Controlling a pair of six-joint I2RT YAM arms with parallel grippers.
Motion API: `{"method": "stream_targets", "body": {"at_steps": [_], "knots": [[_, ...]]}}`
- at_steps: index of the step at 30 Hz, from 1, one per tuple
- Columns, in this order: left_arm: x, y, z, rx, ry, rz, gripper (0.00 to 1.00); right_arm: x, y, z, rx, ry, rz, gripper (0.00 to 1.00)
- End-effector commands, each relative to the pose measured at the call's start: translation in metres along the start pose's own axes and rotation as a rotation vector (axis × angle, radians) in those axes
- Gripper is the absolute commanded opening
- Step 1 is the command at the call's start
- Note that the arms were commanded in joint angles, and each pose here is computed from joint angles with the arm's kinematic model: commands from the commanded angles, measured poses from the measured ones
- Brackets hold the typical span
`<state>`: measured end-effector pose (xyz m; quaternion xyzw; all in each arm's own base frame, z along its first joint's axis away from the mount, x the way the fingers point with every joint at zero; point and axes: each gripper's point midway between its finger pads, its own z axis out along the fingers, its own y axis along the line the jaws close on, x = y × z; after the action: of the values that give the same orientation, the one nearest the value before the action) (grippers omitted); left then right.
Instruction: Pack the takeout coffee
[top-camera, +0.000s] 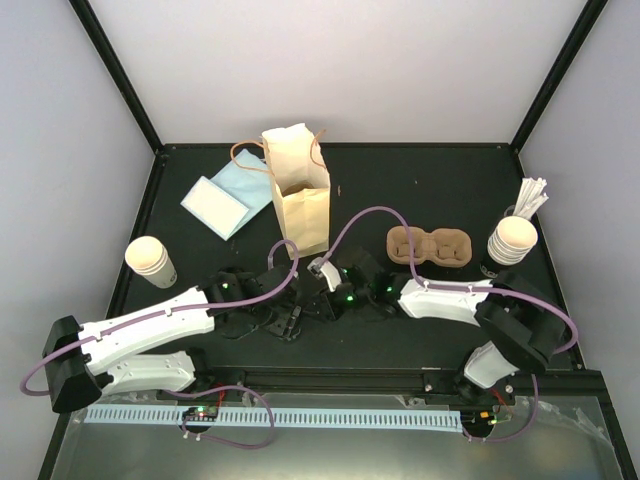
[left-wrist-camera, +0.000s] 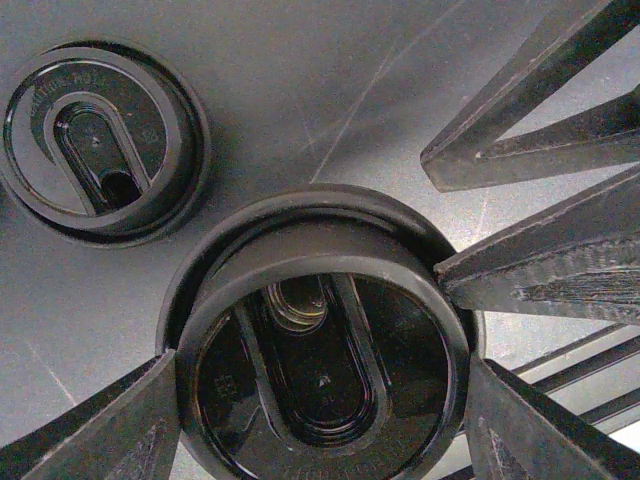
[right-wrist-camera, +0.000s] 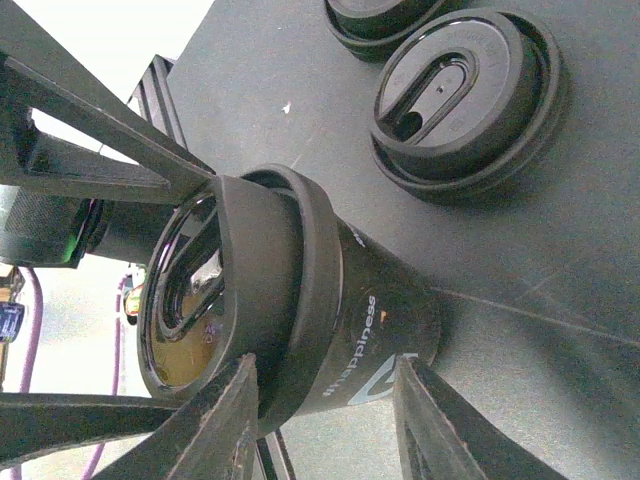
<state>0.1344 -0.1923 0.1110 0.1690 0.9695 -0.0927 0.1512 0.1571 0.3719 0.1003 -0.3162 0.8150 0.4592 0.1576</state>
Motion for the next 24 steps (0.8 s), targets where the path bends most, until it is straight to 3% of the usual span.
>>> {"method": "stream_targets", "body": {"at_steps": [1, 14, 24], "knots": [[0.05, 0.007, 0.024, -0.013, 0.213, -0.01, 0.72, 0.018, -0.012, 0.01, 0.024, 0.074, 0.059, 0.39], [0.06, 0.003, 0.032, 0.014, 0.245, -0.033, 0.71, 0.087, -0.048, 0.025, 0.087, 0.268, 0.296, 0.37], [0.067, 0.003, 0.035, 0.013, 0.279, -0.028, 0.71, 0.107, -0.061, 0.02, 0.156, 0.318, 0.374, 0.37]]}}
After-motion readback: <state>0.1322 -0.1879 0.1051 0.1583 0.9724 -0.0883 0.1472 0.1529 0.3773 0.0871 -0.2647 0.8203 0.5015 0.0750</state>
